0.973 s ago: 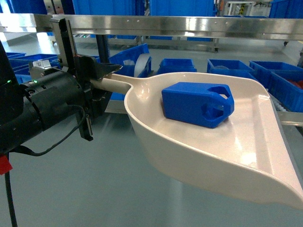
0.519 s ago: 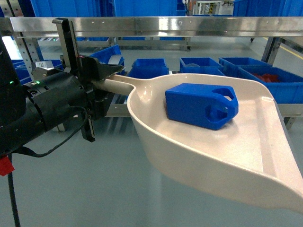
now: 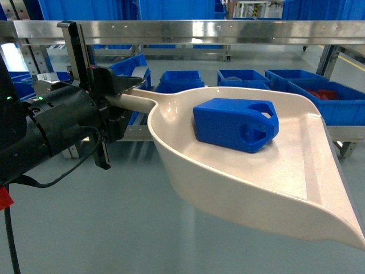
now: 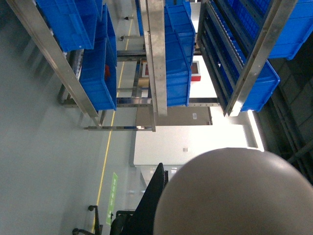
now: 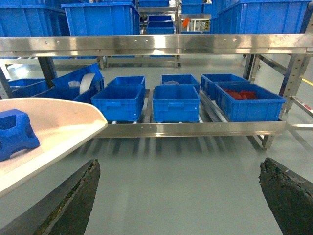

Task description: Place part in tray to right shelf

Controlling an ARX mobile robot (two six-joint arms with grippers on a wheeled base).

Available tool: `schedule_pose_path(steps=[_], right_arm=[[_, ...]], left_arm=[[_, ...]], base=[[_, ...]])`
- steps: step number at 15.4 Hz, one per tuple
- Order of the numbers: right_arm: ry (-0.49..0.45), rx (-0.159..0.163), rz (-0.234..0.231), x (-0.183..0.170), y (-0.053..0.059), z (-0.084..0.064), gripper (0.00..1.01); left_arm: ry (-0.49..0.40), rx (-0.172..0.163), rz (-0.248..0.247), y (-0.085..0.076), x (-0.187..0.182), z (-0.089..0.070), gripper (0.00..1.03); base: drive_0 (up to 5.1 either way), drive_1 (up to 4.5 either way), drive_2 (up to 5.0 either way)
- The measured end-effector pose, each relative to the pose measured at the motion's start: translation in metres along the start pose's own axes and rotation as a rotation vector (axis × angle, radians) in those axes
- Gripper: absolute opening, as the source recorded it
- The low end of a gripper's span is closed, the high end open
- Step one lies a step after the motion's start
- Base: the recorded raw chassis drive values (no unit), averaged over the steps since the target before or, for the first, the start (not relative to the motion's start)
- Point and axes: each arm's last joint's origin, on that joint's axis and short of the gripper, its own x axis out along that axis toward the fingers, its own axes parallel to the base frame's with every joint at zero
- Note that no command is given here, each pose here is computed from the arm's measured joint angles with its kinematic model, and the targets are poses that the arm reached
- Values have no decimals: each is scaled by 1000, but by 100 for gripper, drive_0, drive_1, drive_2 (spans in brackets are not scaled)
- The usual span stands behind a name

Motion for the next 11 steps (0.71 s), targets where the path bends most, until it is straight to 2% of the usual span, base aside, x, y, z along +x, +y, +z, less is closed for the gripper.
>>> schedule_pose_path(steps=[11], right_arm=[[-1,0,0,0,0,0,98]], left_arm=[[-2,-1,1,0,0,0,13]], base=[[0,0,0]])
